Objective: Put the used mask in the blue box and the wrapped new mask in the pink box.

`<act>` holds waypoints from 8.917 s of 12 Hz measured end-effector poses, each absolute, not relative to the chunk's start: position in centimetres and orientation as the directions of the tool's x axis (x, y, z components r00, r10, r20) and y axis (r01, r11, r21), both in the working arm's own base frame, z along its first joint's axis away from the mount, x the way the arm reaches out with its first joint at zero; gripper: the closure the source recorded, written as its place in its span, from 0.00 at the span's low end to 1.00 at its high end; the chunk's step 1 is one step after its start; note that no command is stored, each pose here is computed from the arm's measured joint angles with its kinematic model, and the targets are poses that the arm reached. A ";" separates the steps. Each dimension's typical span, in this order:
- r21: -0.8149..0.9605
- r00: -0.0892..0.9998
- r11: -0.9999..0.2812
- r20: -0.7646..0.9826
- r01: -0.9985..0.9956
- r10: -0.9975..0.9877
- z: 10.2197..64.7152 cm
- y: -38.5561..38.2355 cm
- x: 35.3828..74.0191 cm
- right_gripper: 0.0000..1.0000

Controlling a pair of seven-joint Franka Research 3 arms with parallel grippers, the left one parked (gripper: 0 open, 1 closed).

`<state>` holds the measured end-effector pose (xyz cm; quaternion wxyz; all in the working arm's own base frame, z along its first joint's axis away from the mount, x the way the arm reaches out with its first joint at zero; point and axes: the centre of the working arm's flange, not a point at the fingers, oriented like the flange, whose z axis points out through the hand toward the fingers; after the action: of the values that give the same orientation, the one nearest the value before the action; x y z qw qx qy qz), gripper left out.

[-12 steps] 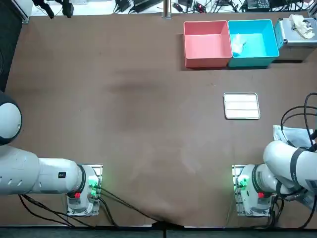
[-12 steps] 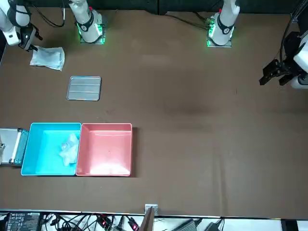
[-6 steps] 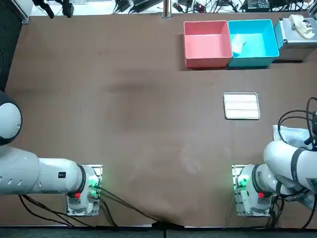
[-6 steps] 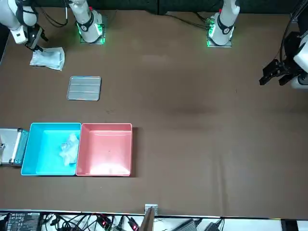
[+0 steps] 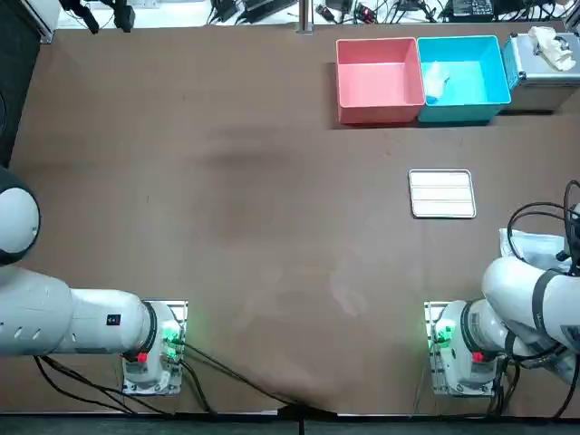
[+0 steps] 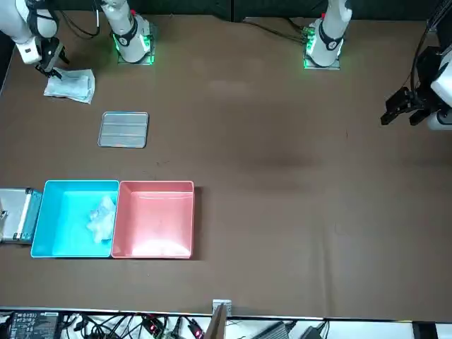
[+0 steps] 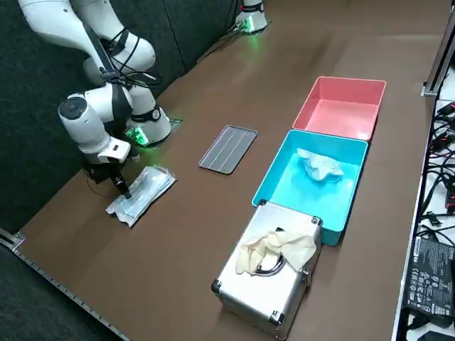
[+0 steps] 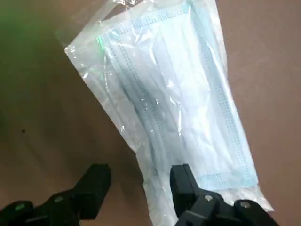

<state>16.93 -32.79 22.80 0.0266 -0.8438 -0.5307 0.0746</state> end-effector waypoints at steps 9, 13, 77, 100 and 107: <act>-0.069 0.403 -0.411 -0.105 0.909 0.909 20.3 -32.1 17.3 0.23; -0.064 0.395 -0.403 -0.107 0.913 0.912 20.1 -32.1 17.4 0.35; 0.123 0.477 -0.475 0.016 0.871 0.879 31.5 22.3 66.4 0.89; -0.038 0.903 -0.909 -0.111 0.414 0.416 55.7 5.4 60.3 0.00; 0.024 0.978 -0.984 -0.113 0.178 0.174 61.7 2.1 56.0 0.00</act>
<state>55.97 2.11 61.67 -0.0169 -0.9944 -0.0884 0.0552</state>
